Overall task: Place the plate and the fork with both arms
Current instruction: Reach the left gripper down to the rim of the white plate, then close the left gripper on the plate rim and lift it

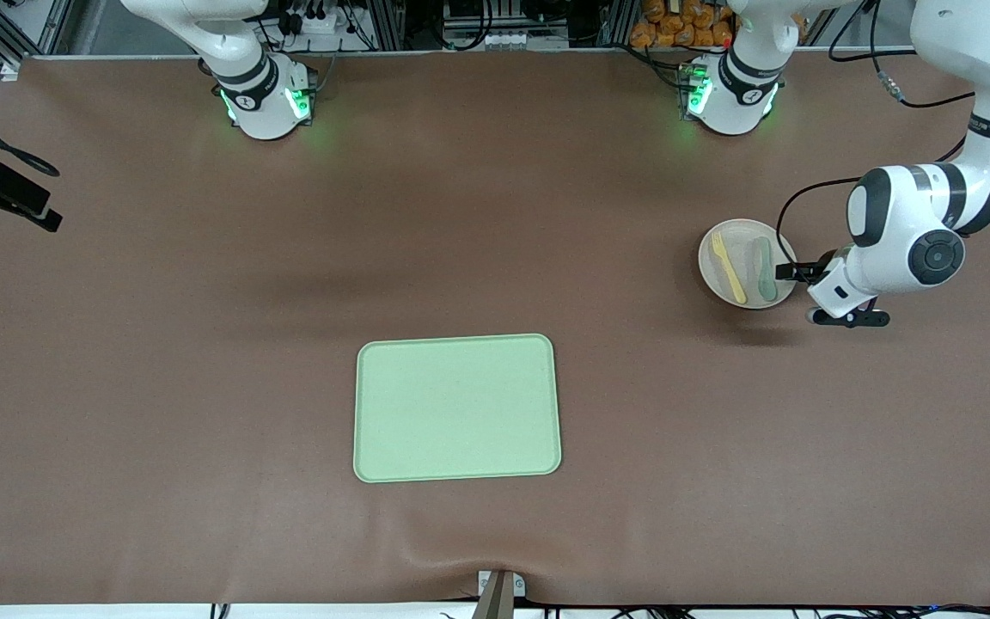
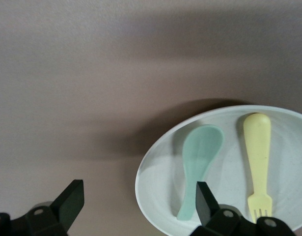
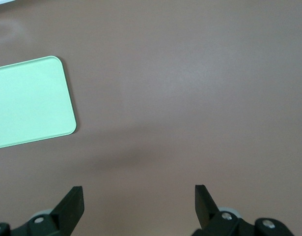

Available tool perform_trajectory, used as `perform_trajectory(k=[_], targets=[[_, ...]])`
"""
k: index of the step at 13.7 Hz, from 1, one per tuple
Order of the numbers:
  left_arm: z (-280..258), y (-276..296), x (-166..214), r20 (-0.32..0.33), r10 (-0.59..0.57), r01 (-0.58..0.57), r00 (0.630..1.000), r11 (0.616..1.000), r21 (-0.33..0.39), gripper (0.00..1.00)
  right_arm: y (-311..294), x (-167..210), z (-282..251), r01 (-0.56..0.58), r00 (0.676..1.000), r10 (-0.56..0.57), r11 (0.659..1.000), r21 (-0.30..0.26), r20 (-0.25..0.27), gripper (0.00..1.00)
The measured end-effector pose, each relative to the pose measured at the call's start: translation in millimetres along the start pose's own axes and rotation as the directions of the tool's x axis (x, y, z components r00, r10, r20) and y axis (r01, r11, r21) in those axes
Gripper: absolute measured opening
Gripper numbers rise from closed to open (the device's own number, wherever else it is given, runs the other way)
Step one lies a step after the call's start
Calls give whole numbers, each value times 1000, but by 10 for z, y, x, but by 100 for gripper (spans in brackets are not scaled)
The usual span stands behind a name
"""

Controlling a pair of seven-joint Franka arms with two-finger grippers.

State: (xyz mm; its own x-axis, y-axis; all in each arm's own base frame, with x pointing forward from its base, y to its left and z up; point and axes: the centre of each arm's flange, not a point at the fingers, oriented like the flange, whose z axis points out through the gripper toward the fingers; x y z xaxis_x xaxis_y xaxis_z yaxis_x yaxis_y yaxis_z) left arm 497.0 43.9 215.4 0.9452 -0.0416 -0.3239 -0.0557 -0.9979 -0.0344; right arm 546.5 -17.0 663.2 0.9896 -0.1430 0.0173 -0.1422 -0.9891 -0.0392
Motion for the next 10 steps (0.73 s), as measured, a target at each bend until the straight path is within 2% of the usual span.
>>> perform_trajectory(k=[10], targets=[[374,-80,-39,59,13,-12,998,1000,-2,100,-1,0,0,0,1000,0,1000,2,0,100]])
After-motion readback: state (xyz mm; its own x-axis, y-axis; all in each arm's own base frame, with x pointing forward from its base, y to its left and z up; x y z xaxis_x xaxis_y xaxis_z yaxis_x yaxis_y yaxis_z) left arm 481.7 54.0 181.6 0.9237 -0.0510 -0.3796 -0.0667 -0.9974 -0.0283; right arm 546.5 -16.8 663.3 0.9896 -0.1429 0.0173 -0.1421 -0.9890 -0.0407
